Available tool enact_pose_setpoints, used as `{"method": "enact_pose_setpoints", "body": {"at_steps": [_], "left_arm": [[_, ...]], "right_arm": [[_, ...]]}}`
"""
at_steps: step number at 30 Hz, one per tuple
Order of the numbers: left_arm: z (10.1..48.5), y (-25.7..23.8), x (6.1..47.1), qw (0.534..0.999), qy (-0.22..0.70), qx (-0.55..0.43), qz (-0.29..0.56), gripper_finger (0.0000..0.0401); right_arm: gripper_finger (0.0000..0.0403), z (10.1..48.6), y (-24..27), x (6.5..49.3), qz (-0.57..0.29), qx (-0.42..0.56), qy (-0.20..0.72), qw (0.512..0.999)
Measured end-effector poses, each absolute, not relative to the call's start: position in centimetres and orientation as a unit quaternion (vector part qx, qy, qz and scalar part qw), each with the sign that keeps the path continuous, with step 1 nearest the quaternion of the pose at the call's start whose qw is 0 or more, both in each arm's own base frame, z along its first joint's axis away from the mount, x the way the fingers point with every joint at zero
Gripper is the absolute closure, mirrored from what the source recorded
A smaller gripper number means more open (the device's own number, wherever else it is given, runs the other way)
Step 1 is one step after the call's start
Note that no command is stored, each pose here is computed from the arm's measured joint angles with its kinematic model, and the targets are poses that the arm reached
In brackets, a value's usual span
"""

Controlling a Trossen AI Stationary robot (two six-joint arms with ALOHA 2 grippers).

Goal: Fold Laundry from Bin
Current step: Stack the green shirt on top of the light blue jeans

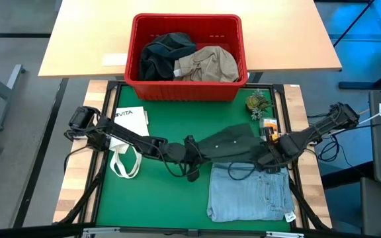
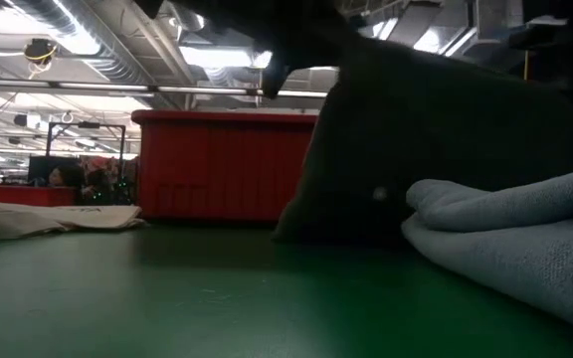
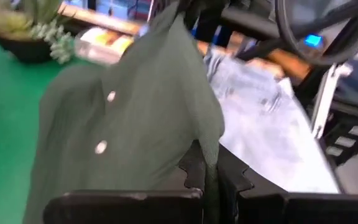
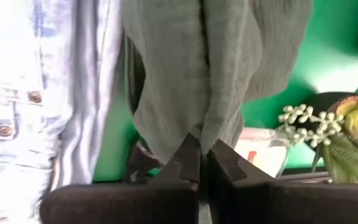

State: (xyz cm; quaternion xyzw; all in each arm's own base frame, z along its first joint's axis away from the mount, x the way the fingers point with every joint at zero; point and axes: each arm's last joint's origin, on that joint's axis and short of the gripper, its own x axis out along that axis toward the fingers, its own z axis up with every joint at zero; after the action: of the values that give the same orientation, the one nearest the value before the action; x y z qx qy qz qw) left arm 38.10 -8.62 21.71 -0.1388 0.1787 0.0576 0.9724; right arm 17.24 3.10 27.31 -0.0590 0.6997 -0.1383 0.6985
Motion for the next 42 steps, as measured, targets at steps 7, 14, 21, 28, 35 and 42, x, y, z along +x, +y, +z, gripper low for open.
{"method": "enact_pose_setpoints", "body": {"at_steps": [7, 14, 21, 28, 35, 42], "left_arm": [[20.3, -9.4, 40.0, 0.977, 0.161, -0.14, 0.029, 0.0401], [24.2, -11.3, 41.4, 0.989, 0.121, -0.08, -0.003, 0.0401], [24.8, -13.2, 42.3, 0.986, 0.156, -0.053, -0.017, 0.0401], [22.5, -14.9, 43.0, 0.983, 0.176, -0.053, -0.032, 0.0401], [22.8, -15.2, 42.9, 0.985, 0.159, -0.056, -0.027, 0.0401], [22.8, -16.3, 42.6, 0.983, 0.163, -0.059, -0.061, 0.0401]], "right_arm": [[0.04, 29.0, 5.3, 16.3, -0.148, -0.054, 0.691, 0.706], [0.04, 30.9, 8.0, 15.5, -0.125, -0.034, 0.66, 0.74], [0.04, 31.2, 11.1, 13.6, -0.102, 0.003, 0.66, 0.745], [0.04, 31.3, 13.9, 10.9, -0.088, 0.032, 0.659, 0.747], [0.04, 32.2, 15.8, 9.9, -0.041, 0.065, 0.635, 0.769], [0.04, 32.0, 17.3, 10.2, -0.001, 0.092, 0.617, 0.782]]}}
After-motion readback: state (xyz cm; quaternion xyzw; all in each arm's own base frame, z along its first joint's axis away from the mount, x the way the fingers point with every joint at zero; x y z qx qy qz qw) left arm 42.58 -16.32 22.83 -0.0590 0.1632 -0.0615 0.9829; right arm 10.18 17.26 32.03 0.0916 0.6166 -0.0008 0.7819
